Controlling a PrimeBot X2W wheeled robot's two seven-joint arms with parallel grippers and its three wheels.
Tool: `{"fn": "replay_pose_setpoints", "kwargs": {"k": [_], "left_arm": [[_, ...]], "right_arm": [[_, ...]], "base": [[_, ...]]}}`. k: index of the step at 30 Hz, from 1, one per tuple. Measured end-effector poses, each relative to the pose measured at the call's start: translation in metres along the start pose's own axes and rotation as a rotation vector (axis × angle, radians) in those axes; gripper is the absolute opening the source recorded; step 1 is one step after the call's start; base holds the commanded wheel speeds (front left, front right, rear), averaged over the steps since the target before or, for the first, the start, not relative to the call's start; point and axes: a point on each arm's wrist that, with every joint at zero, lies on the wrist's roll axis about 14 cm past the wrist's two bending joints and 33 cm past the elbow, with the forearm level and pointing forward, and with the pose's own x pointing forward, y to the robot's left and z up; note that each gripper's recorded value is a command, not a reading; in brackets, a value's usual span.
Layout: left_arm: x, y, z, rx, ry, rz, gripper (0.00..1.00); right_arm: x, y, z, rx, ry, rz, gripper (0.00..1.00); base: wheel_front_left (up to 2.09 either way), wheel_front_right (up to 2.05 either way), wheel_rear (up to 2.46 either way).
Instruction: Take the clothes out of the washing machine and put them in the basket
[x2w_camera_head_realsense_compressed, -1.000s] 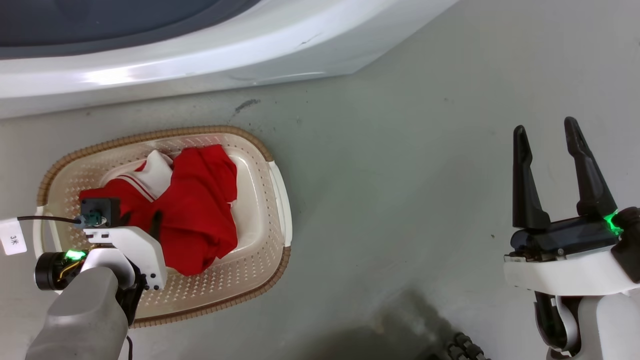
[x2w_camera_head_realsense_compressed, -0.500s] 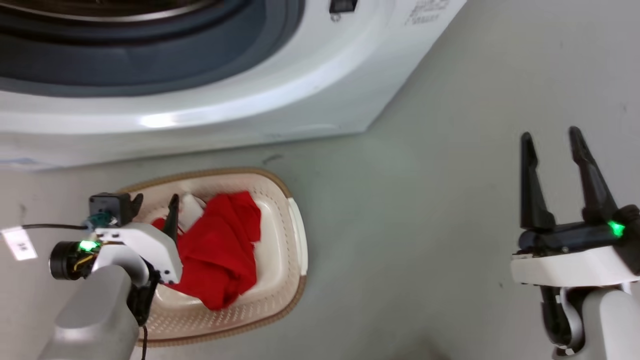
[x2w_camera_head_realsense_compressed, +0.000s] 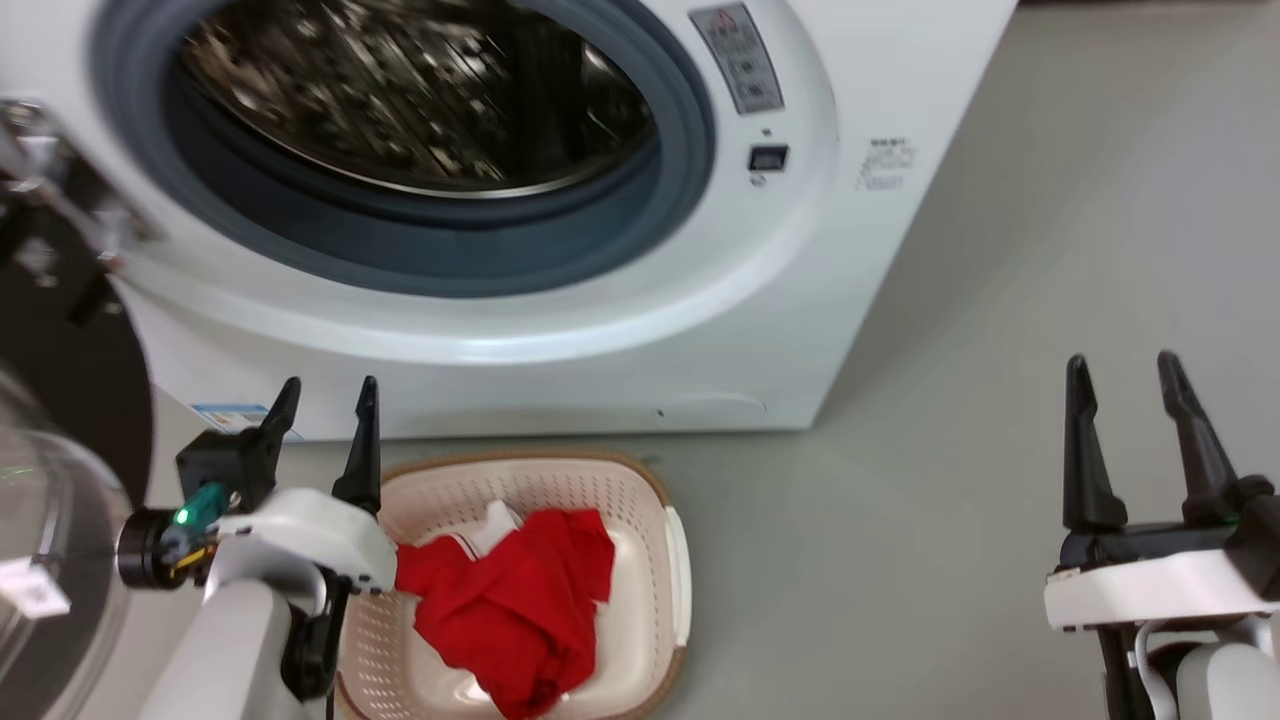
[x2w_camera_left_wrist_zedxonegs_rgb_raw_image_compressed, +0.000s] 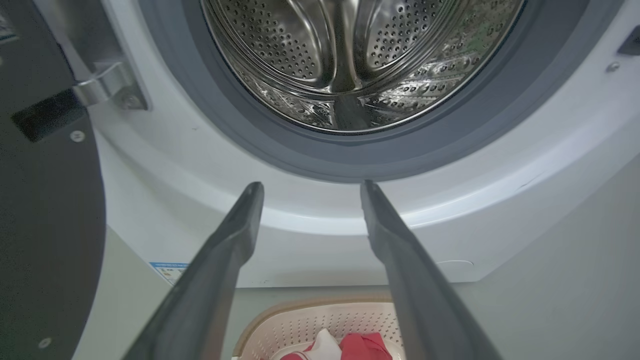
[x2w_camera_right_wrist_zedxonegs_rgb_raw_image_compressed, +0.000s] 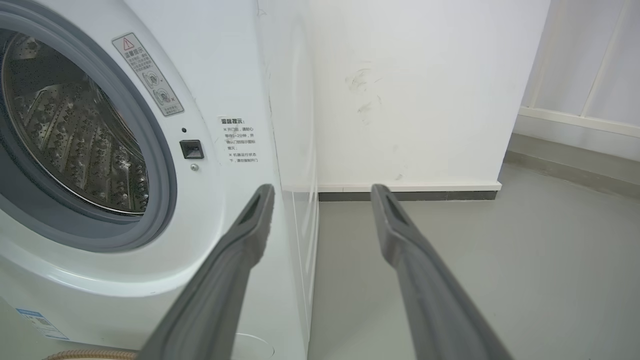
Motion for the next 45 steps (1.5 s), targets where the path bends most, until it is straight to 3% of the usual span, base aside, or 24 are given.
{"fn": "replay_pose_setpoints", "kwargs": {"k": [8, 18, 28, 45], "left_arm": [[-0.060, 0.000, 0.056, 0.023, -0.209, 0.062, 1.00], [-0.112, -0.003, 0.057, -0.022, -0.263, 0.119, 1.00], [-0.125, -0.012, 0.070, 0.049, -0.311, 0.098, 1.00], [-0.125, -0.014, 0.063, 0.052, -0.293, 0.094, 1.00]], "right_arm": [[-0.020, 0.016, 0.015, 0.029, -0.027, 0.041, 1.00], [-0.046, 0.014, 0.024, 0.049, -0.040, 0.035, 1.00], [-0.066, 0.011, 0.017, 0.048, -0.011, 0.025, 1.00], [-0.068, 0.009, 0.019, 0.068, -0.019, 0.017, 1.00]], "base": [[0.00, 0.00, 0.00], [0.00, 0.00, 0.00], [0.00, 0.00, 0.00], [0.00, 0.00, 0.00]]}}
